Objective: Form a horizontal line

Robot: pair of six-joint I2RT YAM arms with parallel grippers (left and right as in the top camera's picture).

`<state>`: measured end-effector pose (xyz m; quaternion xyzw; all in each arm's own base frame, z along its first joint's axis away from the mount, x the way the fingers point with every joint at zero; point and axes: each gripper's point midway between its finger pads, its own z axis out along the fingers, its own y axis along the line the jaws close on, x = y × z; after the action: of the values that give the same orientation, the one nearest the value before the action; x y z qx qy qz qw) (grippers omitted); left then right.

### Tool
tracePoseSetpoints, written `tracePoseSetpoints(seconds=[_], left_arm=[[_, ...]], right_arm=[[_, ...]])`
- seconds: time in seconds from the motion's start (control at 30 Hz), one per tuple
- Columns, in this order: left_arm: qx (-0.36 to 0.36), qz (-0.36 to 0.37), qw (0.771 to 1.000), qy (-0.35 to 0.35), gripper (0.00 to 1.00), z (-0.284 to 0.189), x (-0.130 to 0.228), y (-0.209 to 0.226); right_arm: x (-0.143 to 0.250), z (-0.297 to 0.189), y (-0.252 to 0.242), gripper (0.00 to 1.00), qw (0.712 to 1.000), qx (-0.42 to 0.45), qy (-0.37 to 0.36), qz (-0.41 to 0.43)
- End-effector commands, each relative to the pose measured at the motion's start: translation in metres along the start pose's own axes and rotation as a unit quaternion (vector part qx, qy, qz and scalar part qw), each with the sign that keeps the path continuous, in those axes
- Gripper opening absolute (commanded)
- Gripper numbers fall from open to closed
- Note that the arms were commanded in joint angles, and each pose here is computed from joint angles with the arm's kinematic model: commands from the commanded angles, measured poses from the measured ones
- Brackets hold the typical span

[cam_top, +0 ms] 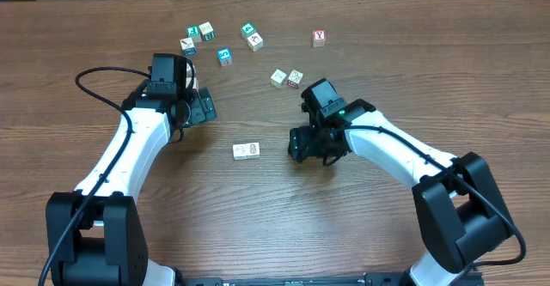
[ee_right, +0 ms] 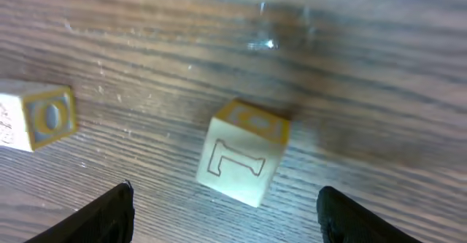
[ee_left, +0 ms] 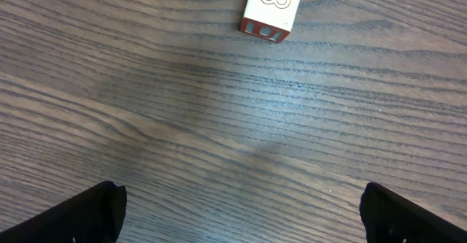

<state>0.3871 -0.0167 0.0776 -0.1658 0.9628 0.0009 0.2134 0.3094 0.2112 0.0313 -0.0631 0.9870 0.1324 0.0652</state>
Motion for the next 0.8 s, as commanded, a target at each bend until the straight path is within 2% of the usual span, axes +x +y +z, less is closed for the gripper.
tracePoseSetpoints(seconds=[0.0,0.2,0.23,0.33,0.37,0.77], left_arm=[[0.000,0.003,1.000,-0.016,1.00,-0.008,-0.008,0.000],[0.000,0.003,1.000,-0.016,1.00,-0.008,-0.008,0.000],[0.000,0.003,1.000,-0.016,1.00,-0.008,-0.008,0.000],[0.000,0.003,1.000,-0.016,1.00,-0.008,-0.008,0.000],[0.000,0.003,1.000,-0.016,1.00,-0.008,-0.008,0.000],[0.000,0.003,1.000,-0.016,1.00,-0.008,-0.008,0.000]], right_arm=[[-0.035,-0.029,0.010,0.77,0.999,-0.017,-0.049,0.014],[-0.050,-0.042,0.007,0.72,0.997,-0.019,-0.066,0.036],[-0.052,-0.042,0.002,0.68,0.996,-0.010,-0.070,0.051],[-0.058,-0.044,-0.014,0.47,0.991,0.025,-0.090,0.093],[-0.061,-0.045,-0.022,0.34,0.986,0.046,-0.102,0.122],[-0.040,-0.034,-0.041,0.04,0.977,0.083,-0.081,0.179]])
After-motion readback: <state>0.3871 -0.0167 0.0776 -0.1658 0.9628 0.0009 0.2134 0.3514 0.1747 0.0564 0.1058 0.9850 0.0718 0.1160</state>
